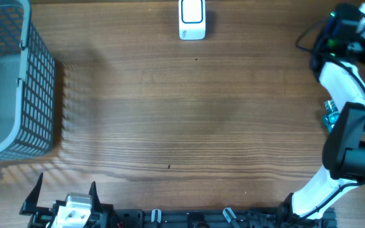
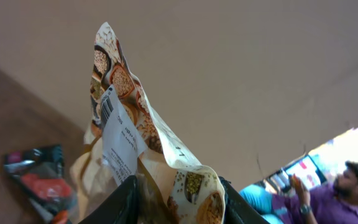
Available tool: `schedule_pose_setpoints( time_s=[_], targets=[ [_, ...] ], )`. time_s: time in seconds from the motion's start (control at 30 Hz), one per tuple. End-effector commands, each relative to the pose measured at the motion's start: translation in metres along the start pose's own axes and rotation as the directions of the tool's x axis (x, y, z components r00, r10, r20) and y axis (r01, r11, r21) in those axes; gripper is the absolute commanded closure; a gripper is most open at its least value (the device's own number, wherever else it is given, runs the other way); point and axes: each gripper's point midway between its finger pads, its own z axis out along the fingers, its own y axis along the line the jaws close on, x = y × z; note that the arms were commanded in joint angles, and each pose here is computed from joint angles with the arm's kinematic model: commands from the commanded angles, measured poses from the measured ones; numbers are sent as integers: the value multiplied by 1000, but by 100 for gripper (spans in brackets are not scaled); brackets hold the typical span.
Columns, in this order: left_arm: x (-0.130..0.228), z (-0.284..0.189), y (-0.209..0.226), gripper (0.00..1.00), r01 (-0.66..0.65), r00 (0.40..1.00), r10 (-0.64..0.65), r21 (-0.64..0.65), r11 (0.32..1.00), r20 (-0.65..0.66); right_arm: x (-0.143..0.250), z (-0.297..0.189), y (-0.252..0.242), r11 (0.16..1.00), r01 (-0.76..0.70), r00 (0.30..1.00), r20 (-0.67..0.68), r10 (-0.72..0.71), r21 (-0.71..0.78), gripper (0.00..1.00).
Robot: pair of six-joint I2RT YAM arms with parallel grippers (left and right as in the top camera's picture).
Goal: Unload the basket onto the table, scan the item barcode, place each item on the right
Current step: 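Carry the bread bag right and set it beside the bottle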
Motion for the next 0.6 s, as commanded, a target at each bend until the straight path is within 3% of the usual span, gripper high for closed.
schedule_pose_setpoints(
  time_s=[0.0,0.07,0.2,0.23,0.3,0.33,0.47,0.57],
  targets=[
    [3,-1,1,0,-7,1000,7,-10,1000,-10,24,13,16,999,-40,999,-7,40,-24,90],
    [4,-1,0,0,-9,1000,9,-5,1000,-17,34,22,14,997,-79,996,-30,79,0,80],
    [4,-1,0,0,-9,1000,9,-5,1000,-17,30,26,3,995,-88,995,-42,90,38,11],
    [4,-1,0,0,-9,1000,9,-5,1000,-17,28,26,-2,994,-99,994,-45,102,56,0],
    [4,-1,0,0,-9,1000,9,-5,1000,-17,11,23,-27,985,-153,987,-38,157,79,0],
    [4,-1,0,0,-9,1000,9,-6,1000,-17,-5,18,-57,965,-246,969,-16,248,85,0],
    [4,-1,0,0,-10,1000,10,-7,1000,-16,-32,7,-153,845,-525,851,32,525,99,0],
    [4,-1,0,0,-9,1000,9,-6,1000,-17,-37,-3,-201,797,-599,801,47,597,82,0]
  ],
)
